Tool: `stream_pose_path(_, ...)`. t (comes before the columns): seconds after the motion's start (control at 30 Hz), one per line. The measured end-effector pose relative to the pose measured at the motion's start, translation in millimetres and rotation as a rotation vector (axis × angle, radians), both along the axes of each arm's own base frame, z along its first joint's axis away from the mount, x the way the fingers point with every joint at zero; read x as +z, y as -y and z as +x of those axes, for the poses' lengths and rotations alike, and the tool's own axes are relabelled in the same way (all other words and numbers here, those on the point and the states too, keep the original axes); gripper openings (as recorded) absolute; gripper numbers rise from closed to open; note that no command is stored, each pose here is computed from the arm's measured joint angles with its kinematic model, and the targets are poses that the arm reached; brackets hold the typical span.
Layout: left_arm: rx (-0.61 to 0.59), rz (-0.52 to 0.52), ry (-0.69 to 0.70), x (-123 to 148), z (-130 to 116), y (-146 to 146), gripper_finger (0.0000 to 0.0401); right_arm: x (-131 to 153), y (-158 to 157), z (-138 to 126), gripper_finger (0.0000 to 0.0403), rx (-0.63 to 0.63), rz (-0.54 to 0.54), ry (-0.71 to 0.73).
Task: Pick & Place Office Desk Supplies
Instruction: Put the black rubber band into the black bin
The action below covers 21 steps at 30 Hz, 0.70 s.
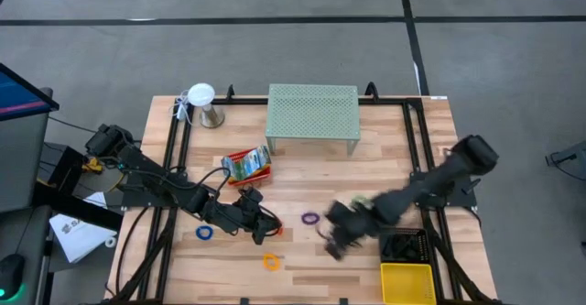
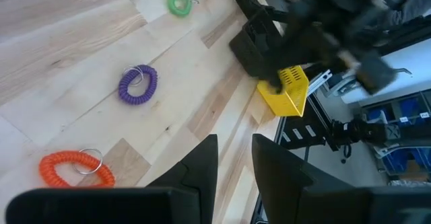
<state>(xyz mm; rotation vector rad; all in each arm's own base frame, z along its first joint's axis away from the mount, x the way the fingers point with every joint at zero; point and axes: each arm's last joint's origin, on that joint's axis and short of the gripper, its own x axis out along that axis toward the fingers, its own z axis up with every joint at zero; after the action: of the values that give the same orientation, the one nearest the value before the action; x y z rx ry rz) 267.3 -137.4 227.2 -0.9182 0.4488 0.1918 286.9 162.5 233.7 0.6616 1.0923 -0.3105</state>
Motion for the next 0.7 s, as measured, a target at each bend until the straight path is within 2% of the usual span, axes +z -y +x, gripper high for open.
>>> stream_pose_path(0.1,-0.001,0.001,0.0,0,0,0,0.0088,17,-21,-39,0.0,-0.004,0.024,-0.048)
stream_pose_path(0.2,-0.004,0.009,0.0,0,0,0,0.0088,36,-28,-81,0.0,-0.075,0.038,-0.106)
stream_pose_path(0.4,-0.001,0.012,0.001,0,1,-2,0.0088,71,-13,-149,0.0,-0.259,0.058,-0.143)
stream_pose_path(0.53,0.005,0.016,0.001,0,2,-4,0.0088,79,-3,-173,0.0,-0.353,0.046,-0.137)
stream_pose_path(0.7,0.014,0.016,0.001,0,3,-6,0.0088,68,-12,-179,0.0,-0.356,0.02,-0.18)
